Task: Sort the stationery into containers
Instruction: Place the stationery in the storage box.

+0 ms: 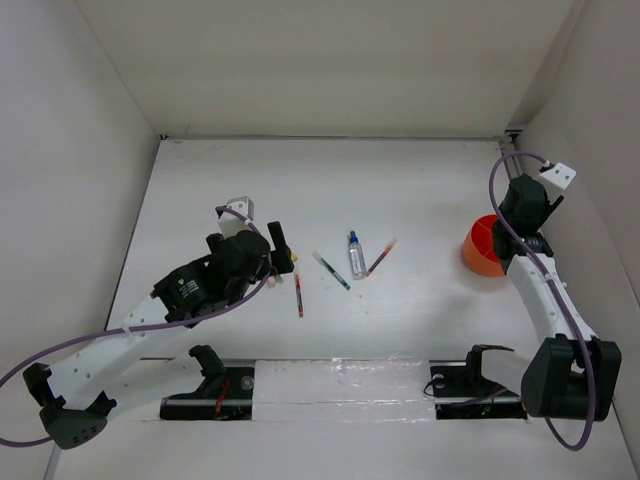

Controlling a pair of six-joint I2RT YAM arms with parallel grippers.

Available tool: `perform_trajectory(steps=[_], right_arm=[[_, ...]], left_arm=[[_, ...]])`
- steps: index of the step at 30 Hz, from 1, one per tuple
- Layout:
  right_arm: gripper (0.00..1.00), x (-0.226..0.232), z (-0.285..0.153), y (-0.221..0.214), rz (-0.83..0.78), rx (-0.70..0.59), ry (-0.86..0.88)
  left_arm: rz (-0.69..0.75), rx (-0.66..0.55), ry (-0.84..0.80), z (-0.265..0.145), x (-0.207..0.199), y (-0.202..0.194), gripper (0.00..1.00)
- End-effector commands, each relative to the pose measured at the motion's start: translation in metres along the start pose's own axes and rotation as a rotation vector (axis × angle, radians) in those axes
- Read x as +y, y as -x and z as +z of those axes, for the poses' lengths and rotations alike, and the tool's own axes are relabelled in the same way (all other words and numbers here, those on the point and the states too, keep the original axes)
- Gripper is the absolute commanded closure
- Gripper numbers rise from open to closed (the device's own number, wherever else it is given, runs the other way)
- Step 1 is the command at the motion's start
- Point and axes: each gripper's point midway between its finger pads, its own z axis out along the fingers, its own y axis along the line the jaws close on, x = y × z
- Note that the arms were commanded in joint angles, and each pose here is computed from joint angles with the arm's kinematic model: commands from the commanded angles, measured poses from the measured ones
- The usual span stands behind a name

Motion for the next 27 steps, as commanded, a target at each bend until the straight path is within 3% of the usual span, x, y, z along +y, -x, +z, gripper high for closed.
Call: perform_trajectory(steps=[1,5,9,10,14,16,17,20,27], right_arm=[[1.0,-0.002,0.004,0.026,0.062,-0.082,-0.031],[0.99,-0.007,0.005,0.017,0.059,-0.071,-0.053],[0.9,-0.008,0.003,0.016,0.069,-0.072,-0.053],[0.83,-0.008,0.003,0.016,0.069,-0.072,-0.053],[0.79,-0.007,0.003,0.012,0.063,-0.063,-0.046],[0.72,-0.007,0.002,0.01,0.063,-0.062,-0.036],[0.62,-0.004,0.002,0.01,0.063,-0.058,-0.02],[0.47,0.006,-0.004,0.012,0.073,-0.06,0.057],[0.33,0.013,-0.009,0.018,0.072,-0.069,0.112]], left_arm=[[0.005,-0.01,-0.009,0.002,-0.002,0.001,0.0],[0.005,-0.01,-0.009,0.002,-0.002,0.001,0.0],[0.005,-0.01,-0.009,0.002,-0.002,0.001,0.0],[0.005,-0.01,-0.009,0.002,-0.002,0.001,0.0],[0.005,-0.01,-0.009,0.002,-0.002,0.001,0.0],[0.0,-0.015,-0.014,0.0,-0.002,0.002,0.0],[0.0,-0.015,-0.014,0.0,-0.002,0.002,0.0],[0.0,-0.015,-0.014,0.0,-0.002,0.002,0.0],[0.0,-0.021,-0.008,0.0,-0.001,0.003,0.0]])
